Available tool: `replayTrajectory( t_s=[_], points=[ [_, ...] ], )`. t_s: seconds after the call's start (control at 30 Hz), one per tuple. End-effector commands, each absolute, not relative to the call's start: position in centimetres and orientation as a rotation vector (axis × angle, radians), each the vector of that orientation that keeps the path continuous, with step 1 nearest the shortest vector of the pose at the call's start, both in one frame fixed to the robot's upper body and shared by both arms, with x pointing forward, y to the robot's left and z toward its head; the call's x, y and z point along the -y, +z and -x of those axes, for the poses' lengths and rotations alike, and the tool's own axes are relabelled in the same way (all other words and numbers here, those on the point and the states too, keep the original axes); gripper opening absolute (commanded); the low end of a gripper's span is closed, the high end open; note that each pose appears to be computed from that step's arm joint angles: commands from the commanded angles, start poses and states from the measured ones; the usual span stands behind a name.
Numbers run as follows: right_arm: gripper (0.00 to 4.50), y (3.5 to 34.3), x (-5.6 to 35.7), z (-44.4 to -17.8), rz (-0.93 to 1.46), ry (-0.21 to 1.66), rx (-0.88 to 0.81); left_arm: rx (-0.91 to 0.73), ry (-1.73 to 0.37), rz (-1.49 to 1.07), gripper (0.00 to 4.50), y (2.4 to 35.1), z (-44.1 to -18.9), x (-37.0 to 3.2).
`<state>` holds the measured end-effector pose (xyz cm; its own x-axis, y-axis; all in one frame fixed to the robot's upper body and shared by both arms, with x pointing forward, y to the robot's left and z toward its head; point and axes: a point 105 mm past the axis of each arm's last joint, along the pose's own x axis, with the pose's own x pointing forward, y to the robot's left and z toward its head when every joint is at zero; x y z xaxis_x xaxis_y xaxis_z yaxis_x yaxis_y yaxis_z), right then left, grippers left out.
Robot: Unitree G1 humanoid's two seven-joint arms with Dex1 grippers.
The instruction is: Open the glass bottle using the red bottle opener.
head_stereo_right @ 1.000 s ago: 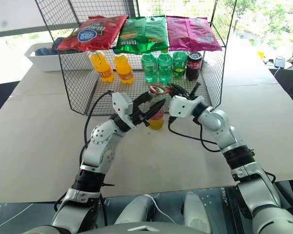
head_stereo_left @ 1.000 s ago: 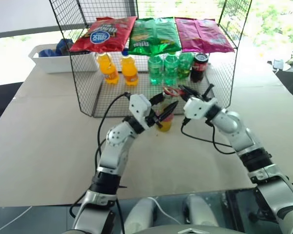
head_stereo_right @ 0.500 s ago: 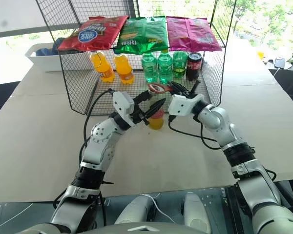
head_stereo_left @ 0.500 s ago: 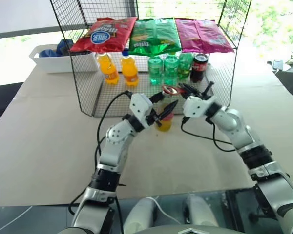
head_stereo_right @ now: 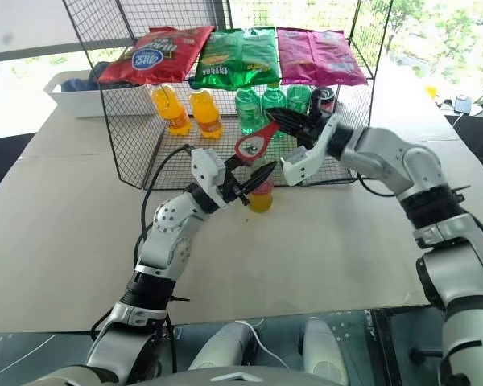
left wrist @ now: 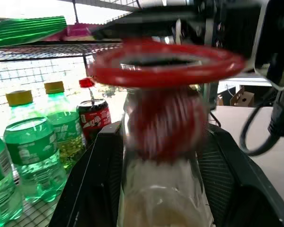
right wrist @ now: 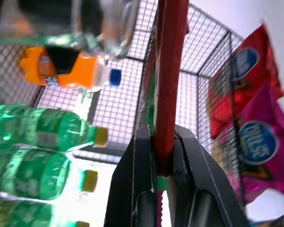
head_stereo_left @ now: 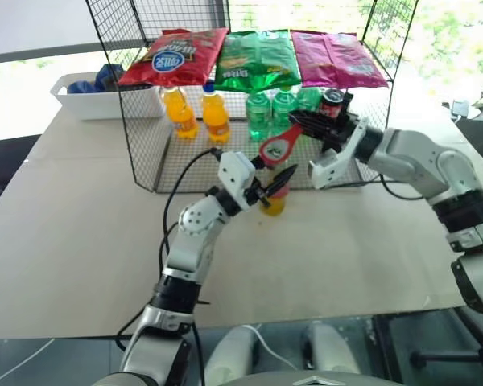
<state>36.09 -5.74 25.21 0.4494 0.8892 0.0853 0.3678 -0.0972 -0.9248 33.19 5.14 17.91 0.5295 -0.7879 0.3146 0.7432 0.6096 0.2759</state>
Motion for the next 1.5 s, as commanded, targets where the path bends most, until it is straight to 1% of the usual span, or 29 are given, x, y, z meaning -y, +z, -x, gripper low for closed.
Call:
replayTrajectory(
  t_s=[0.03, 0.17, 0.27, 0.37, 0.5, 0.57, 0.67, 0.83, 0.9, 0.93, 0.97, 1.0, 1.07, 1.1, 1.13, 1.33, 1.47, 1.5],
  points=[
    [0.0, 25.3, 5.9, -36.2, 1.662, 0.633, 1.119, 0.373, -0.911, -0.11, 2.17, 16.6, -33.5, -5.1],
    [0.0, 25.7, 6.0, -36.3, 1.64, 0.604, 1.135, 0.366, -0.909, -0.107, 2.17, 16.5, -33.4, -5.2],
    [0.0, 26.5, 6.9, -36.8, 1.513, 0.546, 1.09, 0.362, -0.907, -0.108, 2.17, 16.4, -33.4, -5.3],
    [0.0, 26.8, 8.3, -37.7, 1.351, 0.496, 0.998, 0.361, -0.903, -0.112, 2.17, 16.4, -33.4, -5.4],
    [0.0, 26.3, 9.4, -37.9, 1.126, 0.472, 0.906, 0.36, -0.896, -0.112, 2.17, 16.3, -33.4, -5.6],
    [0.0, 25.6, 9.8, -38.0, 0.988, 0.464, 0.844, 0.363, -0.902, -0.104, 2.17, 16.4, -33.3, -5.6],
    [0.0, 23.8, 9.7, -38.1, 0.796, 0.502, 0.722, 0.367, -0.902, -0.103, 2.17, 16.4, -33.2, -5.7],
    [0.0, 19.9, 8.5, -37.6, 0.403, 0.593, 0.476, 0.374, -0.896, -0.106, 2.17, 16.6, -33.2, -5.9],
    [0.0, 19.0, 7.9, -37.2, 0.304, 0.625, 0.411, 0.375, -0.897, -0.098, 2.17, 16.6, -33.1, -5.9],
    [0.0, 18.5, 7.6, -36.9, 0.252, 0.642, 0.373, 0.375, -0.902, -0.091, 2.63, 16.6, -33.1, -5.9],
    [0.0, 18.0, 7.3, -36.7, 0.205, 0.657, 0.335, 0.375, -0.904, -0.088, 2.77, 16.7, -33.1, -5.9],
    [0.0, 17.6, 7.0, -36.5, 0.172, 0.667, 0.311, 0.376, -0.911, -0.084, 3.06, 16.7, -33.0, -5.9],
    [0.0, 17.0, 6.6, -36.2, 0.114, 0.673, 0.27, 0.375, -0.921, -0.087, 3.97, 16.7, -32.8, -5.8],
    [0.0, 16.8, 6.6, -36.1, 0.096, 0.668, 0.259, 0.376, -0.921, -0.089, 4.29, 16.7, -32.8, -5.8],
    [0.0, 16.7, 6.6, -36.1, 0.082, 0.661, 0.248, 0.376, -0.918, -0.091, 4.45, 16.7, -32.8, -5.8],
    [0.0, 15.9, 7.2, -36.2, 0.034, 0.632, 0.169, 0.396, -0.907, -0.083, 4.45, 17.1, -32.7, -6.0],
    [0.0, 13.9, 8.0, -35.3, 0.052, 0.657, 0.062, 0.396, -0.92, -0.084, 4.45, 17.1, -31.9, -6.6],
    [0.86, 13.4, 8.2, -35.0, 0.055, 0.665, 0.032, 0.392, -0.919, -0.09, 4.5, 17.1, -31.8, -6.9]
  ],
)
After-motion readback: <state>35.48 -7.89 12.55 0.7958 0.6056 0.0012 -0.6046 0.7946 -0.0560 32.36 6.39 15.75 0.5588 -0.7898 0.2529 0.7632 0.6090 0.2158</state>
